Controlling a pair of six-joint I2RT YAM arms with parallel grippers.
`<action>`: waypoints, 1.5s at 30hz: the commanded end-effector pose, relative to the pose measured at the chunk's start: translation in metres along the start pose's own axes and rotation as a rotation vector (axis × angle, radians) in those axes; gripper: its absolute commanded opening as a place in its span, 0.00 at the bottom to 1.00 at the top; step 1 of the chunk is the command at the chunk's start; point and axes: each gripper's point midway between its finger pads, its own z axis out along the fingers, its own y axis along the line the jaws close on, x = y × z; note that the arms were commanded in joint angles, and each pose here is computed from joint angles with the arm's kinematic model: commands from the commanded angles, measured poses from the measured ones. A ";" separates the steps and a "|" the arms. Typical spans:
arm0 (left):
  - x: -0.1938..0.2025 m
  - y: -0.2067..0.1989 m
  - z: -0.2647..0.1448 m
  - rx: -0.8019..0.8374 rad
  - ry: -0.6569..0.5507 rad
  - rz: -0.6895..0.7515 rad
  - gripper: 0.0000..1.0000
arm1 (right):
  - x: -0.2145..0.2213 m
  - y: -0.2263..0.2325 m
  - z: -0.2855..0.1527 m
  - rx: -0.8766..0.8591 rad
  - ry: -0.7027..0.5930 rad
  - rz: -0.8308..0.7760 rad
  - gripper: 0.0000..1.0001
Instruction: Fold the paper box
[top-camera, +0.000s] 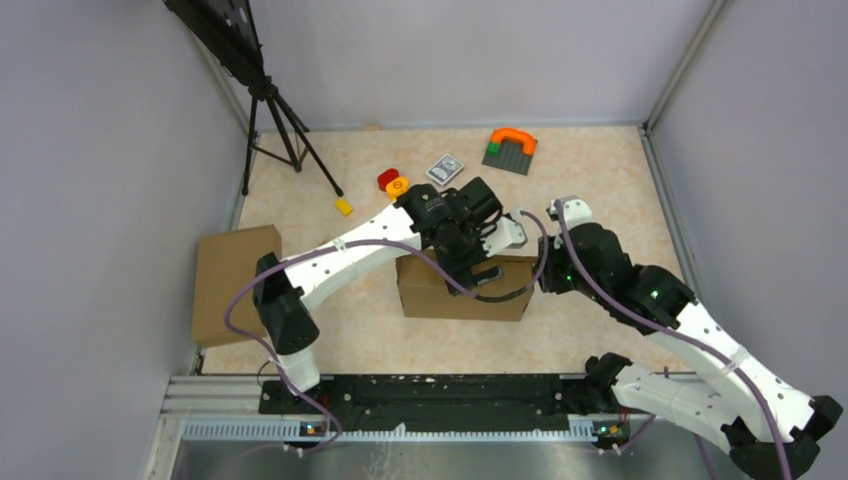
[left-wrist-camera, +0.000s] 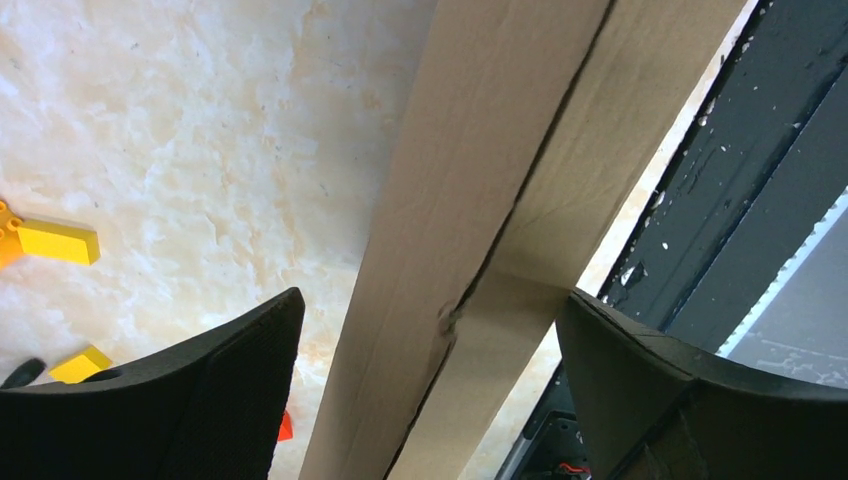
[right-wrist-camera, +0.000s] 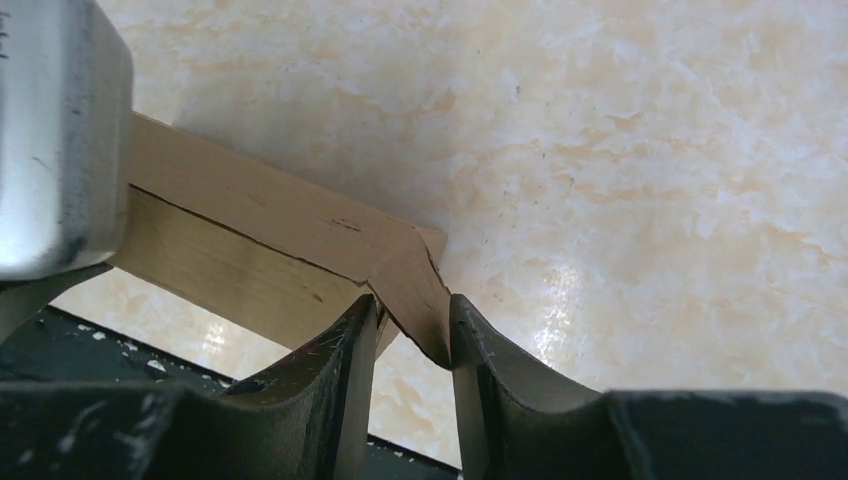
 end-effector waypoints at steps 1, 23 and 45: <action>0.005 0.001 -0.024 -0.015 -0.049 -0.031 0.93 | -0.017 0.005 -0.010 -0.029 -0.062 0.037 0.32; 0.022 -0.014 -0.015 0.098 0.004 -0.068 0.64 | -0.004 0.012 -0.006 -0.038 0.015 0.095 0.31; 0.050 -0.001 -0.028 -0.016 0.059 -0.070 0.52 | -0.060 0.013 -0.006 -0.093 -0.213 -0.365 0.72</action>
